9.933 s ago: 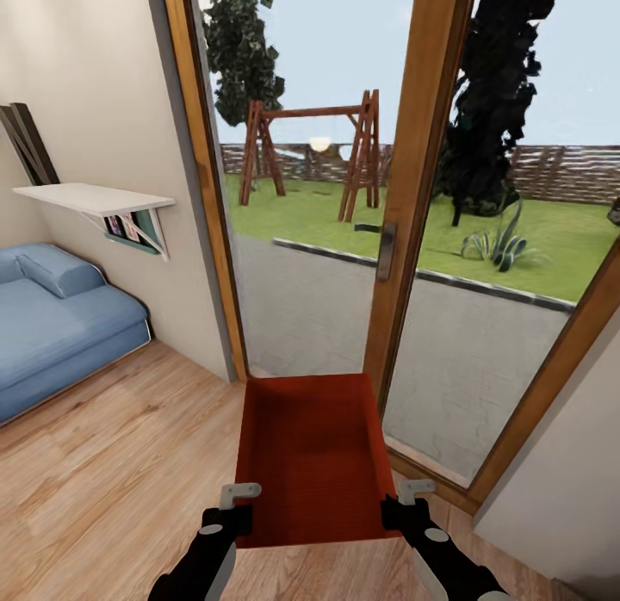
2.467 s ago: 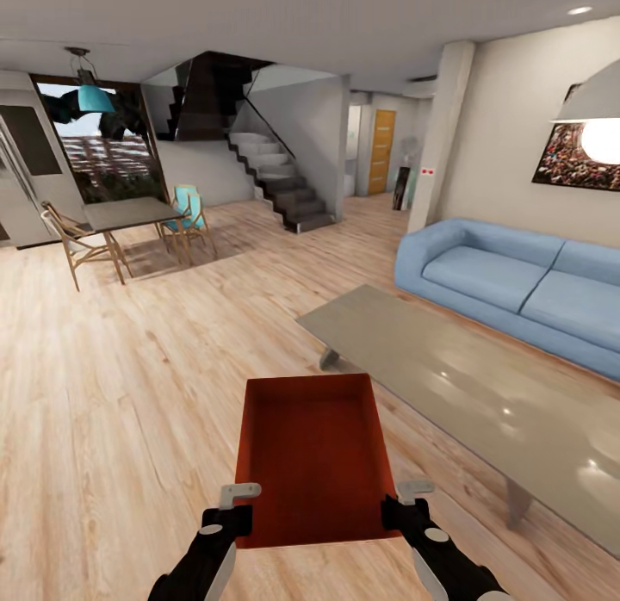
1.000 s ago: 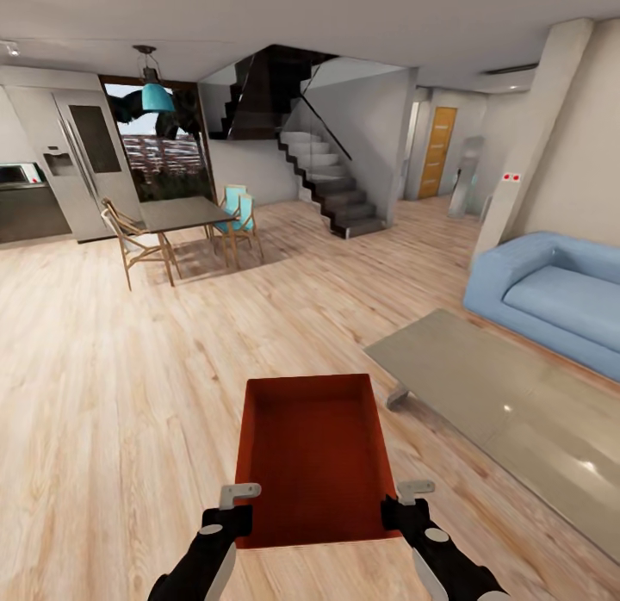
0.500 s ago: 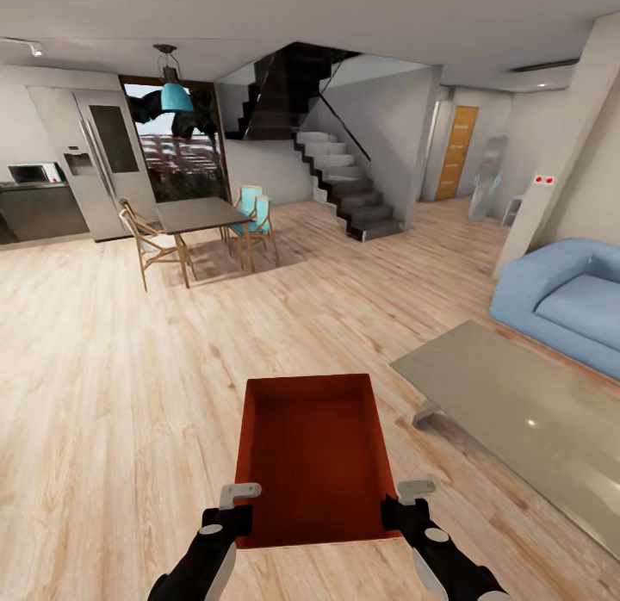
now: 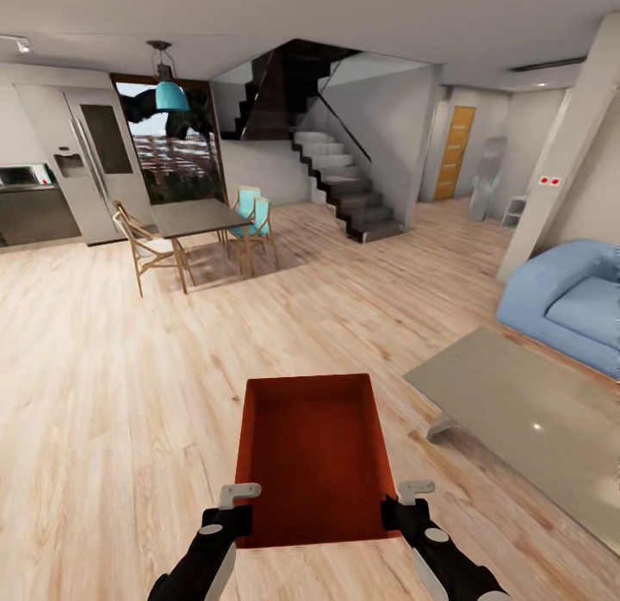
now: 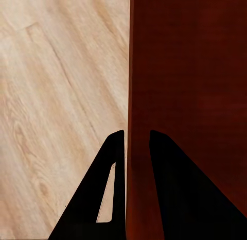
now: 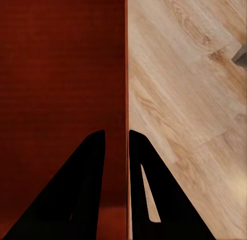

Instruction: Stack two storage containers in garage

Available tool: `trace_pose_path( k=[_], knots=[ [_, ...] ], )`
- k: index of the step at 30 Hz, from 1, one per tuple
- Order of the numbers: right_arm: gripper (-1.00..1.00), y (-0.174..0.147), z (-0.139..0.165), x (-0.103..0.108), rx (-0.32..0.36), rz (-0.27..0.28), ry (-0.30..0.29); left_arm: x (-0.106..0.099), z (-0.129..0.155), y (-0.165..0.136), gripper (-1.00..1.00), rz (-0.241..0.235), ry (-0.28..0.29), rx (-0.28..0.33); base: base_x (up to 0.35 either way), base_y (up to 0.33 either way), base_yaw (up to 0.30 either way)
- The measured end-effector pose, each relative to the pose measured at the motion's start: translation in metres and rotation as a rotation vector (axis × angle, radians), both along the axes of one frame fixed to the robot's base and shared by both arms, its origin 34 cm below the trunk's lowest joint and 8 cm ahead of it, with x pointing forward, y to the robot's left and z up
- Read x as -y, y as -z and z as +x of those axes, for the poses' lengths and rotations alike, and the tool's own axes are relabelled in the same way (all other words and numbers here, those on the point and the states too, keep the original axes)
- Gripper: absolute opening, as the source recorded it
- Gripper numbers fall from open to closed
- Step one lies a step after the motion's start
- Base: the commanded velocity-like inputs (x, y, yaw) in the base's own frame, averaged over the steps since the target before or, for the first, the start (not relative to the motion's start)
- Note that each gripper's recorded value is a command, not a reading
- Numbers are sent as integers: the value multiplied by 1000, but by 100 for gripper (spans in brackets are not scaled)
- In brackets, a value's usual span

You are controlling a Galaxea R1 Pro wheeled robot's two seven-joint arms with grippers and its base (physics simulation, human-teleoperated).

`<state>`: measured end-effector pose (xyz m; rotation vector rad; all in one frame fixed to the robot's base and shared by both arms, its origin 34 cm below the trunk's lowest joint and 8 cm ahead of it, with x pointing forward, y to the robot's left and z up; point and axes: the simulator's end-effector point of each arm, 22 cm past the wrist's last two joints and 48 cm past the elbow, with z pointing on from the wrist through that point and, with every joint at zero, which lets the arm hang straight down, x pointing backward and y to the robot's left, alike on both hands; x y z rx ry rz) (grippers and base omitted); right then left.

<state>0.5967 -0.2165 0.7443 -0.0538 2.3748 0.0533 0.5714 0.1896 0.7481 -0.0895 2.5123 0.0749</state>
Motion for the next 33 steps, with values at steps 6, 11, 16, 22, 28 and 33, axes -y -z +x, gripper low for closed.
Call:
trace_pose_path(
  k=[6,11,16,22,28,33],
  knots=[
    [-100,0,0,0,-1,0,0,0,0,0,-100,0,1,-1,265,207,-263],
    [-100,0,0,0,-1,0,0,0,0,0,-100,0,0,-1,265,207,-153],
    [-100,0,0,0,-1,0,0,0,0,0,-100,0,0,-1,265,207,-10],
    [-100,0,0,0,-1,1,0,0,0,0,-100,0,0,-1,265,207,-34],
    [-100,0,0,0,-1,1,1,0,0,0,-100,0,1,-1,265,207,-227],
    [-100,0,0,0,0,0,1,0,0,0,-100,0,0,-1,265,207,-264]
  ],
)
